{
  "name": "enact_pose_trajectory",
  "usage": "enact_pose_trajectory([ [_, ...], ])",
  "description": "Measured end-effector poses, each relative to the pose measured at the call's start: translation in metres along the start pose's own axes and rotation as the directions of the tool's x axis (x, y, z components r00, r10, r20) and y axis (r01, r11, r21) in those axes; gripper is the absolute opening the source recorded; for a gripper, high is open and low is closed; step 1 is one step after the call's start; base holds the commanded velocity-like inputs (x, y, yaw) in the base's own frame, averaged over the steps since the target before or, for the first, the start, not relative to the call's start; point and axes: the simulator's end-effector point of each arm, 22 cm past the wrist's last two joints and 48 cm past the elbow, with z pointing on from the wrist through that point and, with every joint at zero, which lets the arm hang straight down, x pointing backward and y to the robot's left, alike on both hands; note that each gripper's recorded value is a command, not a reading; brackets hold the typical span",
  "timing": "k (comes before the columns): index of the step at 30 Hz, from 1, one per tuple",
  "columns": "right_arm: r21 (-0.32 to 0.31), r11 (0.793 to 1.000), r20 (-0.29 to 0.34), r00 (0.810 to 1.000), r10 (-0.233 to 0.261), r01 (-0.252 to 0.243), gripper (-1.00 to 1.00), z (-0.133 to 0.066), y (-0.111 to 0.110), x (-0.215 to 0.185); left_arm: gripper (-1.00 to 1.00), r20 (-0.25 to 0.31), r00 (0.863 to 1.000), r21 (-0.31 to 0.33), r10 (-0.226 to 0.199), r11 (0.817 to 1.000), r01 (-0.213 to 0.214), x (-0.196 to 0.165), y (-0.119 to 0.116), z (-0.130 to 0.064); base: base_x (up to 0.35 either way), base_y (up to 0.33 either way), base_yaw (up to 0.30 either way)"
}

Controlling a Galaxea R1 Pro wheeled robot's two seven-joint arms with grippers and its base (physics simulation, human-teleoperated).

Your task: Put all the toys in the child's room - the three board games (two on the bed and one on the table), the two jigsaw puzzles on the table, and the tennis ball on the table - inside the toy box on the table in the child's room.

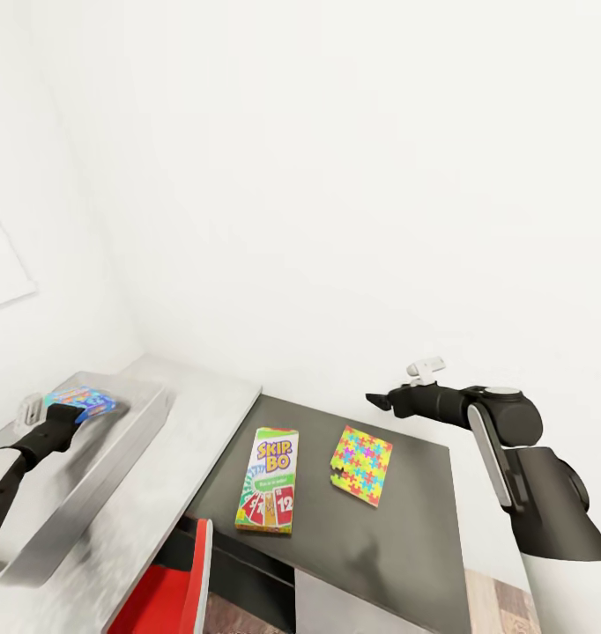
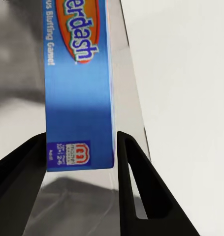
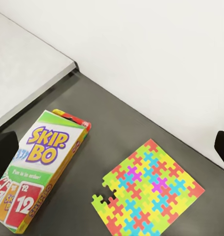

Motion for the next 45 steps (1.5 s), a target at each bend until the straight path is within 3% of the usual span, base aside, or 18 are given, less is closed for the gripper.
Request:
enact_pose_trajectory([
  [45, -0.010, 1.000, -0.065, 0.997, 0.029, -0.030, 1.00, 0.028, -0.009, 0.032, -1.00, 0.008, 1.000, -0.043, 0.019, 0.999, -0.018, 0.000, 0.042, 0.012, 0.000, 0.000, 0.000],
])
